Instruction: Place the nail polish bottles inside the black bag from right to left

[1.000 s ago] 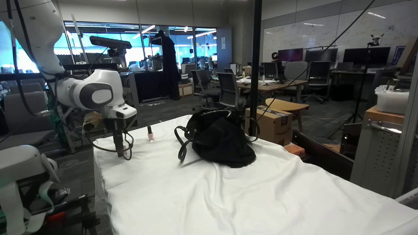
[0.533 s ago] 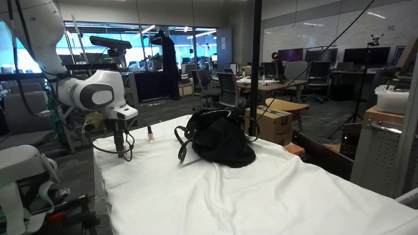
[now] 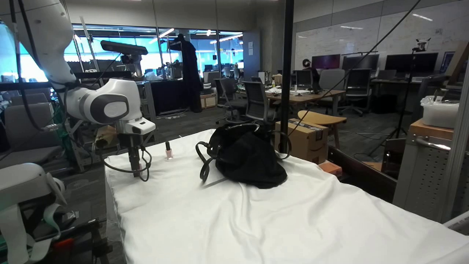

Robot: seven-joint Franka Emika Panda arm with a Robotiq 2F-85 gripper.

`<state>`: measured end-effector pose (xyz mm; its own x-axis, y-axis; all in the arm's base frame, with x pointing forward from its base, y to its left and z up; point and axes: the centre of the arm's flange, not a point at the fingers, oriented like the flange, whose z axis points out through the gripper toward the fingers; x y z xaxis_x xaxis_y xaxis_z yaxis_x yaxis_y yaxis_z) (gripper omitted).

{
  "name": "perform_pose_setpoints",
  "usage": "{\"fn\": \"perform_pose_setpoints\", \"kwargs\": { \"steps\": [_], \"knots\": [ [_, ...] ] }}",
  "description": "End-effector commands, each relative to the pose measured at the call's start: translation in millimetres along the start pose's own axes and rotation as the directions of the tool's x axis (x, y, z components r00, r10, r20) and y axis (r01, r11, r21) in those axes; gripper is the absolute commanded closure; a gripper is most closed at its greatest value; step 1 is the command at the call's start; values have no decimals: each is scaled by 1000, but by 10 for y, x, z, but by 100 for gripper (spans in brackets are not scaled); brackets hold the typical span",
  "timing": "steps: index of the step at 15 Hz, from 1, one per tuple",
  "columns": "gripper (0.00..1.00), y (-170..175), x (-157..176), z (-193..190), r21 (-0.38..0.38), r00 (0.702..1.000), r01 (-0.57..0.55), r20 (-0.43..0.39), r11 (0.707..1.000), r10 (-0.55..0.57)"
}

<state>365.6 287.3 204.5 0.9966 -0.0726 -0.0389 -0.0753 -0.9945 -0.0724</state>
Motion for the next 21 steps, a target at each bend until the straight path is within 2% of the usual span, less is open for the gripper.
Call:
{"fn": "perform_pose_setpoints", "kwargs": {
  "steps": [1,4,9,14,17,21],
  "knots": [
    [66,15,51,43,3,1000,3,5,1000,-3],
    [84,30,76,36,1,1000,-2,3,1000,2],
    [85,19,103,-51,-21,1000,0,-10,1000,0],
    [85,69,299,-265,-88,999,-18,-45,996,14],
    [85,140,557,-474,-104,996,-40,-82,994,32],
    [85,297,1092,-824,-118,989,-62,-140,991,45]
  ]
}}
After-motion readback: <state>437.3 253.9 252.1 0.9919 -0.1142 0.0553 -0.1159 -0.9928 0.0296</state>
